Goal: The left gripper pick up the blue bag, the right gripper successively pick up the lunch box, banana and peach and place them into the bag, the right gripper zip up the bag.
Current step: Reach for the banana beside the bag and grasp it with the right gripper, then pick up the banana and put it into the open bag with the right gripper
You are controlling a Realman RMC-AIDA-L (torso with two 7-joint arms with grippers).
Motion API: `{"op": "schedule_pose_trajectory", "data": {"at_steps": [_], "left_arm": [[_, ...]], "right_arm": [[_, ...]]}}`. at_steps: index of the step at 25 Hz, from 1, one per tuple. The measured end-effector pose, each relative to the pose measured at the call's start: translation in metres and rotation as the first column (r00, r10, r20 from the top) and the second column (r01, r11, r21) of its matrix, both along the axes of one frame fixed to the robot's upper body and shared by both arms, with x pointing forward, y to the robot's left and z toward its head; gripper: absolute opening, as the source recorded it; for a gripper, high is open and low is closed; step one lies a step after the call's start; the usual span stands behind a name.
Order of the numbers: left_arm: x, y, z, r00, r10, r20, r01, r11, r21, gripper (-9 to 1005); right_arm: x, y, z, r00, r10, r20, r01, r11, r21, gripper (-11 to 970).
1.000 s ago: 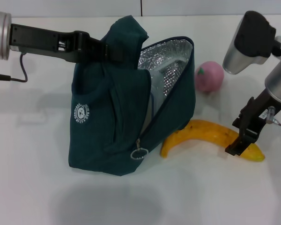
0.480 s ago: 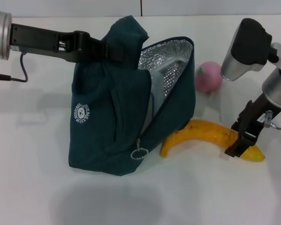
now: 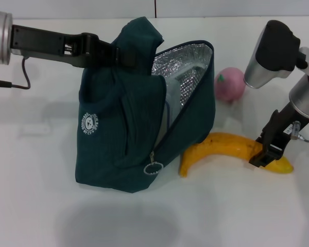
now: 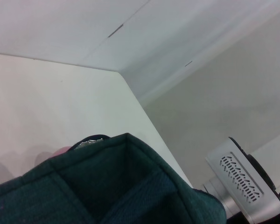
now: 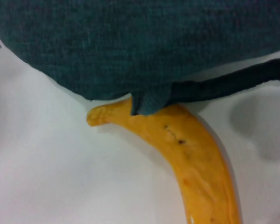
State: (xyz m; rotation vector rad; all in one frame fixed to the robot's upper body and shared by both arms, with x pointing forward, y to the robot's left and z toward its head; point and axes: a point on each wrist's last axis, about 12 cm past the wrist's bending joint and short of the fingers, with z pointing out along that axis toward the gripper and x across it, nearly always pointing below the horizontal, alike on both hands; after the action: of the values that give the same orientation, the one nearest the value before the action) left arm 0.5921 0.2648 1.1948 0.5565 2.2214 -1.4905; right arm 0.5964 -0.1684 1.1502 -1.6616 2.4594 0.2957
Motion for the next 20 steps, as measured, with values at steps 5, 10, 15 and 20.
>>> {"op": "schedule_pose_trajectory", "data": {"at_steps": [5,10,15,20], "left_arm": [[0.0,0.0,0.0,1.0,0.001,0.001,-0.001,1.0,-0.001,40],[0.0,0.001,0.0,1.0,0.004,-0.001,-0.004,1.0,-0.002,40],[-0.001,0.002,-0.001,1.0,0.006,-0.002,-0.006,1.0,-0.002,40],[-0.001,0.002,-0.001,1.0,0.007,-0.002,-0.007,1.0,-0.002,40]], "right_arm": [[-0.001,-0.001,0.001,1.0,0.005,-0.009,-0.005,1.0,-0.005,449],[-0.007,-0.006,0.008,0.998,0.047,-0.047,-0.047,0.999,-0.002,451],[-0.021,-0.023,0.028,0.988,0.126,-0.083,-0.121,0.99,0.069,454],[-0.035,-0.042,0.048,0.978,0.187,-0.095,-0.17,0.971,0.167,457]]}}
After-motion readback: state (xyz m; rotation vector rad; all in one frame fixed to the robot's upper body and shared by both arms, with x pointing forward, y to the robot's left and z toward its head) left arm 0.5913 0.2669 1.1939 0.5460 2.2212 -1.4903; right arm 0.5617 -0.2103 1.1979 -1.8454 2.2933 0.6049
